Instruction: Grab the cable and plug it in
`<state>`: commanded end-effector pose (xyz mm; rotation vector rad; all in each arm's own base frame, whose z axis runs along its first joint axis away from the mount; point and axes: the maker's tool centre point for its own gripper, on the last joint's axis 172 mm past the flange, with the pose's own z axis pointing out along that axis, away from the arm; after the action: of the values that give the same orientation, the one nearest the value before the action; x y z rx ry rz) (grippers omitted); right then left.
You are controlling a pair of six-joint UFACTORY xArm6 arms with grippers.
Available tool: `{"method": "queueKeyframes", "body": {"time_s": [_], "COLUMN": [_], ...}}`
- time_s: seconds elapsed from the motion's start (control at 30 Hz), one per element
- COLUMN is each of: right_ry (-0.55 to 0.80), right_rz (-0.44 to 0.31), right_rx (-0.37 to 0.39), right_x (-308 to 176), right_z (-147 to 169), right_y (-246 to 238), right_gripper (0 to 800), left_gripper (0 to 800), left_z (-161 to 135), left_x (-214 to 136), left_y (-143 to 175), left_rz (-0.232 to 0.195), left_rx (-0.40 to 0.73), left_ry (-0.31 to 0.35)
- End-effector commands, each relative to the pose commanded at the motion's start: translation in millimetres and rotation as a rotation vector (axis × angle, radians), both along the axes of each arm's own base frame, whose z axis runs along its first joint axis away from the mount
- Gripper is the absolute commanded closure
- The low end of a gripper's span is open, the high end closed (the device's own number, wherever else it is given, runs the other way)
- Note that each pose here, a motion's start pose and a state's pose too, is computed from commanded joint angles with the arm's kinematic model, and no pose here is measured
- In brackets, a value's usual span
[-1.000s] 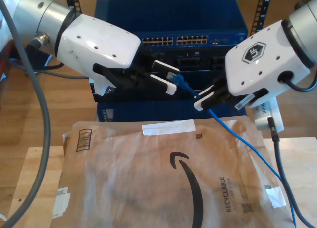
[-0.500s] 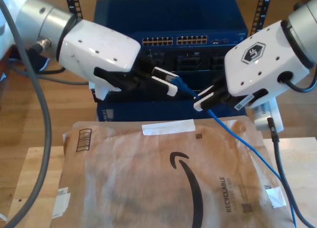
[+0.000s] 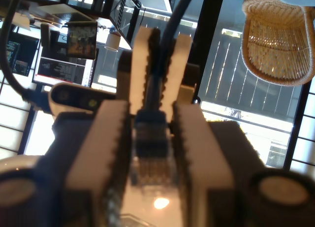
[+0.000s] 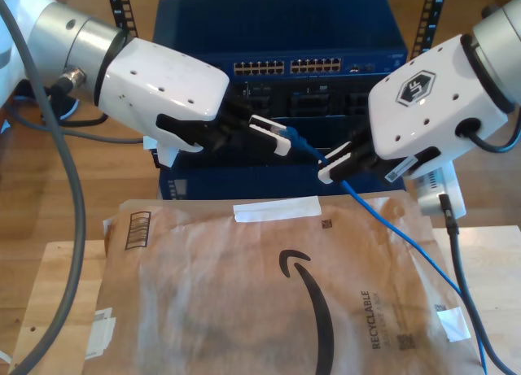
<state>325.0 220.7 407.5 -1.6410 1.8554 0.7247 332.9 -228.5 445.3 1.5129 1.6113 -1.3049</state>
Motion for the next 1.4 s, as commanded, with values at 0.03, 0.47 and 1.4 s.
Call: {"method": "queueKeyframes", "body": {"time_s": [0.03,0.47,1.4], "right_ry": [0.002,0.003,-0.073], "right_rz": [0.000,-0.001,0.014], "right_rx": [0.000,-0.002,-0.017], "right_x": [-0.2,0.0,15.5], "right_z": [-0.7,-1.7,3.3], "right_y": [0.0,-0.8,-3.0], "right_gripper": [798,798,103], "left_gripper": [626,583,797], "left_z": [0.1,4.4,4.2], "left_x": [-0.4,-0.5,21.5], "left_y": [-0.1,0.4,27.6], "left_rz": [-0.001,-0.003,0.088], "left_rx": [0.000,0.000,-0.011], "left_ry": [0.001,-0.010,-0.006]}}
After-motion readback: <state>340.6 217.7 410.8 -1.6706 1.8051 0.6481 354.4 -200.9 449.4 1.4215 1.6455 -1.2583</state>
